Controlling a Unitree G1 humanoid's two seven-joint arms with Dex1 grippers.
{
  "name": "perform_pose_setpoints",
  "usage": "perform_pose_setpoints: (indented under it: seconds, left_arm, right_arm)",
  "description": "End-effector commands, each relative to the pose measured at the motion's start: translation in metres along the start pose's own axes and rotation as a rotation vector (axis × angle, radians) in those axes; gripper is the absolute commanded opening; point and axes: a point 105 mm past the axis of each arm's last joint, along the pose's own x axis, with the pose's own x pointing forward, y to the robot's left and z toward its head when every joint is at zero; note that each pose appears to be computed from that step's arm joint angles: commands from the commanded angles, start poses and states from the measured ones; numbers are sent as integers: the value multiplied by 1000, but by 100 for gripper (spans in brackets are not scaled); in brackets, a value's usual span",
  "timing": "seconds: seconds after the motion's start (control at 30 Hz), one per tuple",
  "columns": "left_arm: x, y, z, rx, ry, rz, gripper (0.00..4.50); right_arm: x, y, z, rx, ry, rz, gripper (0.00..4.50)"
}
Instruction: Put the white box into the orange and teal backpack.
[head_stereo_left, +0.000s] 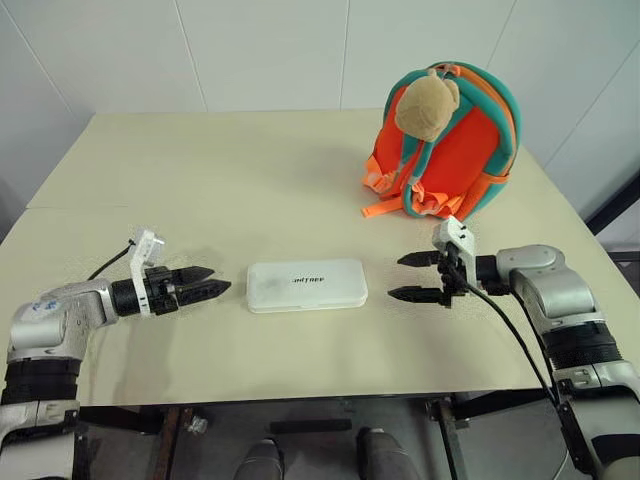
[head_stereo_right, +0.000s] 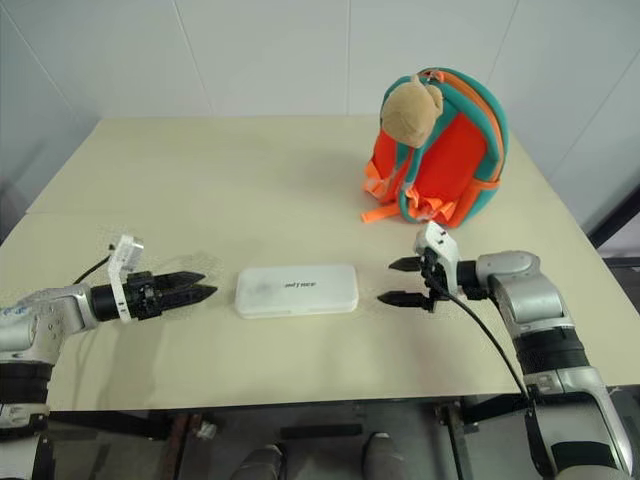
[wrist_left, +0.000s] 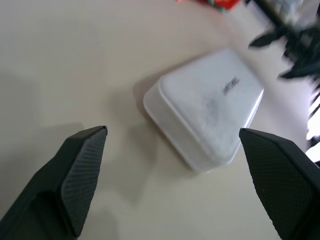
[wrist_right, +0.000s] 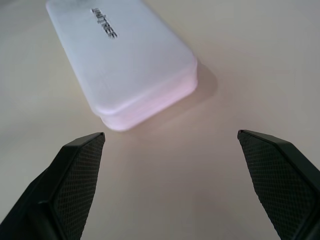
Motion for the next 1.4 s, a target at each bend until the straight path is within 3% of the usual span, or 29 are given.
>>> perform_pose_setpoints:
  seconds: [0.03, 0.47, 0.77, 1.0, 1.23, 1.4]
  left_arm:
    - [10, -4, -11, -183, 42, -14, 449]
    - [37, -17, -35, -447, 91, -51, 449]
    - [45, -23, -33, -504, 82, -78, 449]
    - [55, -32, -50, -550, 134, -116, 449]
    - [58, -34, -45, -561, 126, -135, 449]
    - [57, -36, -42, -568, 124, -161, 327]
  right_arm:
    - [10, 5, 3, 3, 39, 29, 450]
    - [38, 24, 3, 26, 74, 105, 450]
    - [55, 29, 19, -8, 10, 123, 450]
    - [64, 32, 31, -29, -33, 130, 450]
    - [63, 30, 27, -59, -30, 114, 450]
    - [54, 26, 17, -75, -20, 88, 450]
